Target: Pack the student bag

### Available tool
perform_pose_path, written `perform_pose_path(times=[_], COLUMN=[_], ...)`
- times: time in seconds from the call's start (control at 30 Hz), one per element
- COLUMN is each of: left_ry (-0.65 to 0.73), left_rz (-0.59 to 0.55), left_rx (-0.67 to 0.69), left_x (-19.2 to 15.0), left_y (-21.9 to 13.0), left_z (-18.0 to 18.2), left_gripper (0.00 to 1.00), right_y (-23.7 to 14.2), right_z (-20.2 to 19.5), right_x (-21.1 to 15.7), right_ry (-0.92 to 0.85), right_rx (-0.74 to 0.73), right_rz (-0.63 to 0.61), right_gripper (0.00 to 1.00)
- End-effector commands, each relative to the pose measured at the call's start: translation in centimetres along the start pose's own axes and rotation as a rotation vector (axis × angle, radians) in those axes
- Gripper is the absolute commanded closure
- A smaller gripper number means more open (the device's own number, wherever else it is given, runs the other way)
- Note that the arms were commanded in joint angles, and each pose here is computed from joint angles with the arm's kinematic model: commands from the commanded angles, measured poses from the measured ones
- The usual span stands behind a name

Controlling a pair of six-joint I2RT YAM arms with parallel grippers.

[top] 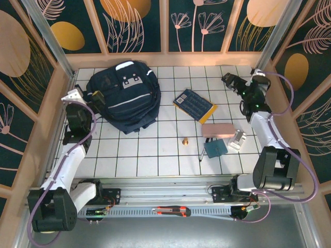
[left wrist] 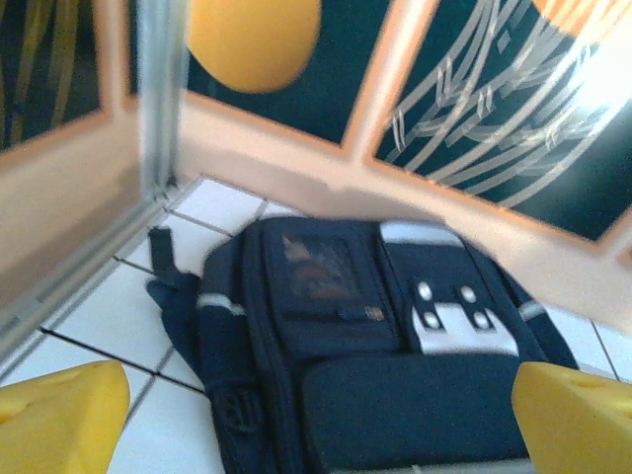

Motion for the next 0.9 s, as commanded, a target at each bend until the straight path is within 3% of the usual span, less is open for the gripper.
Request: perform_pose_path(times=[0.0, 0.17, 0.27, 0.4, 0.6, 0.87], left_ry=[0.073, 0.174, 0.244, 0.326, 0.533, 0.519], left_rz=[0.286, 0.482, 0.607, 0.689, 0.808, 0.817], left_rx=[-0.034, -0.074, -0.059, -0.097, -0.109, -0.141], left_x=[-5.1, -7.1, -9.0, -10.9, -14.7, -15.8], left_y=[0.4, 2.8, 3.6, 3.1, 2.0, 0.4], left_z=[-2.1, -6.5, -7.3, -8.1, -9.7, -9.8], left_gripper=[0.01, 0.01, 0.01, 0.01, 0.01, 0.01], right_y=[0.2, 1.7, 2.7, 4.3, 6.2, 8.0], right_z=[4.1, 11.8, 16.3, 20.9, 24.0, 26.3], right_x=[-5.3, -8.7, -11.5, -15.2, -18.7, -22.1], right_ry=[0.129, 0.095, 0.050, 0.037, 0.098, 0.104], right_rx=[0.170, 0.364, 0.431, 0.498, 0.537, 0.516], right_rz=[0.312, 0.531, 0.655, 0.766, 0.844, 0.924], right_gripper=[0.01, 0.01, 0.01, 0.02, 0.05, 0.06])
Point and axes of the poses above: each hand's point on the last joint's axis, 136 mm out from that joint toward the fingers, its own y axis out along the fingers, its own z axis along the line the jaws close on, x = y × z, the point moved 1 cm from there along -y, back along the fingers, and after that the axes turned 3 degrees about -y, right-handed, at the moved point
